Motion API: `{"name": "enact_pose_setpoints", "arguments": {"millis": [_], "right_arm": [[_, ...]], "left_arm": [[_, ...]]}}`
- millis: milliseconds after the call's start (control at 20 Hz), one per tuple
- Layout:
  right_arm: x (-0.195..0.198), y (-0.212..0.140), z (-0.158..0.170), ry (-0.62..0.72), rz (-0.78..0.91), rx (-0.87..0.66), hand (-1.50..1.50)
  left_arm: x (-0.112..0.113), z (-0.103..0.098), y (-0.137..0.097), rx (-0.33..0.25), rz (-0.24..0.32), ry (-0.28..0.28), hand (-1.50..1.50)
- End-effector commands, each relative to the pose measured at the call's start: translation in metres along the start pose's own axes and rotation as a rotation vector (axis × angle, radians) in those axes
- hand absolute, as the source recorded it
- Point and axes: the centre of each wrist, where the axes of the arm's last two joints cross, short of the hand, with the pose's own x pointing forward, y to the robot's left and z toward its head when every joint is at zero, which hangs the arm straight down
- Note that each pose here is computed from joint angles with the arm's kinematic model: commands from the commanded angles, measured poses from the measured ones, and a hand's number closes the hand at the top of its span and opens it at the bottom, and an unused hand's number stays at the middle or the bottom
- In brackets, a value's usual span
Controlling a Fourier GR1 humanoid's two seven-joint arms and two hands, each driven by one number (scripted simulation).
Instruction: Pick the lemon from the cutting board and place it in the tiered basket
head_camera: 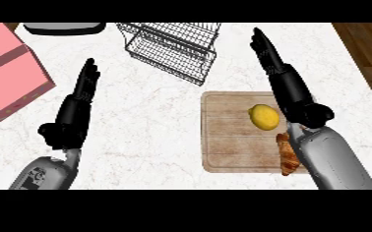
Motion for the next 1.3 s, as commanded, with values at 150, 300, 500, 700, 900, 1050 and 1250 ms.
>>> {"name": "enact_pose_setpoints", "arguments": {"millis": [150,300,500,700,900,1050,1250], "right_arm": [[-0.027,0.031,-0.013,0.188,-0.12,0.171,-1.5],[-0.031,0.021,-0.011,0.219,0.281,0.208,-1.5],[-0.061,0.069,0.004,0.246,-0.283,0.205,-1.5],[-0.025,0.029,0.002,0.102,-0.093,0.261,-1.5],[0.022,-0.019,-0.023,0.117,0.198,0.317,-1.5],[0.048,-0.045,-0.029,0.178,0.534,0.378,-1.5],[0.08,-0.056,-0.033,0.31,0.856,0.57,-1.5]], "left_arm": [[-0.022,0.007,-0.005,-0.163,0.058,0.077,0.0],[-0.037,0.021,-0.018,-0.252,0.12,0.164,0.0],[-0.039,0.012,-0.003,-0.264,0.163,0.175,0.0],[-0.059,0.025,-0.013,-0.273,0.141,0.187,0.0],[-0.057,0.023,-0.014,-0.269,0.151,0.199,0.0],[-0.06,0.021,-0.002,-0.252,0.137,0.206,0.0],[-0.063,0.026,-0.007,-0.255,0.133,0.202,0.0]]}}
